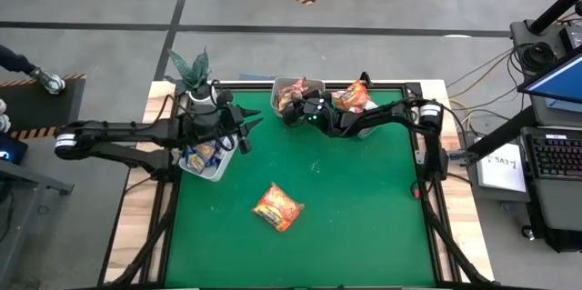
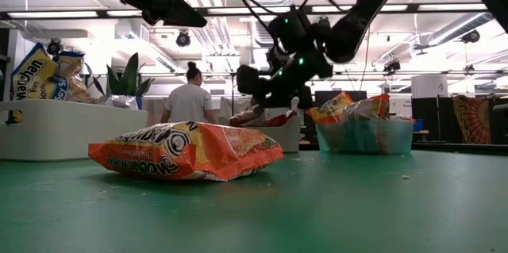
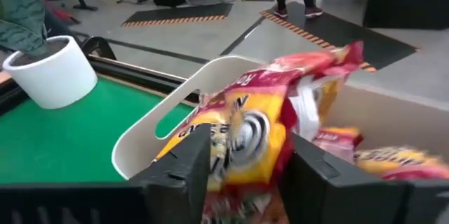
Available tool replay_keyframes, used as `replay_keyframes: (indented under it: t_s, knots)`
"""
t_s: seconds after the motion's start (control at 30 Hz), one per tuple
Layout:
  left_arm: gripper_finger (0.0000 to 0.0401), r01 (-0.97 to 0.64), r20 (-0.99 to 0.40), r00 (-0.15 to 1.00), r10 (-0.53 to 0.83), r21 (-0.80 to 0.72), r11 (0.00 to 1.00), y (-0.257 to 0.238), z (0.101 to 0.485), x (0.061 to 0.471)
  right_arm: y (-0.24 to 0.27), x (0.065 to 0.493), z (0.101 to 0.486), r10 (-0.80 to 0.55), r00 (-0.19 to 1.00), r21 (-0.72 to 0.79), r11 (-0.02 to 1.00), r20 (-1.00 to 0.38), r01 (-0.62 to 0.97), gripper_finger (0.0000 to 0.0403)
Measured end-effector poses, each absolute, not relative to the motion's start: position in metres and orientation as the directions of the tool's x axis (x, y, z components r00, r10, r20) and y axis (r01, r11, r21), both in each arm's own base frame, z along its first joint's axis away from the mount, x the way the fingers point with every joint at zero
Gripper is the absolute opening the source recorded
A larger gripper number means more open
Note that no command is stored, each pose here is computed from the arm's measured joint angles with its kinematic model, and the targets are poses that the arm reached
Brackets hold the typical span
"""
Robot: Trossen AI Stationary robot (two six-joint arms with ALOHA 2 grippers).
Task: Sort Maruchan noodles
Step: Put the red noodle pack into the gray bin, then put the orange noodle pack into the green bin
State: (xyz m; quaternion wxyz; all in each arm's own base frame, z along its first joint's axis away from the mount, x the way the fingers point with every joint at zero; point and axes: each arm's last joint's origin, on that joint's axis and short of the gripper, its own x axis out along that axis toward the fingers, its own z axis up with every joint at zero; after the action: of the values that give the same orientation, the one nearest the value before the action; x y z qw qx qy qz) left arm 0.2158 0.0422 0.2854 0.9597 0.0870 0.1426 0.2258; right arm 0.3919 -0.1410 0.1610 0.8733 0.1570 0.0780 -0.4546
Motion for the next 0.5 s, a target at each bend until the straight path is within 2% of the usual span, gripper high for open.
replay_keyframes:
  t_s: [0.2,0.37,0.5]
  knots:
    - [0.0077,-0.404,-0.274,0.846,0.457,0.230,0.886,0.043,0.277,0.223,-0.137,0.381,0.186,-0.757,0.536,0.109,0.538,-0.374,0.836,0.0166]
    - [0.0077,-0.397,-0.306,0.837,0.454,0.232,0.888,0.044,0.270,0.229,-0.126,0.363,0.213,-0.735,0.507,0.041,0.551,-0.450,0.834,0.0181]
    - [0.0077,-0.342,-0.364,0.841,0.400,0.215,0.915,0.043,0.261,0.233,-0.109,0.348,0.234,-0.639,0.567,0.032,0.649,-0.521,0.760,0.0180]
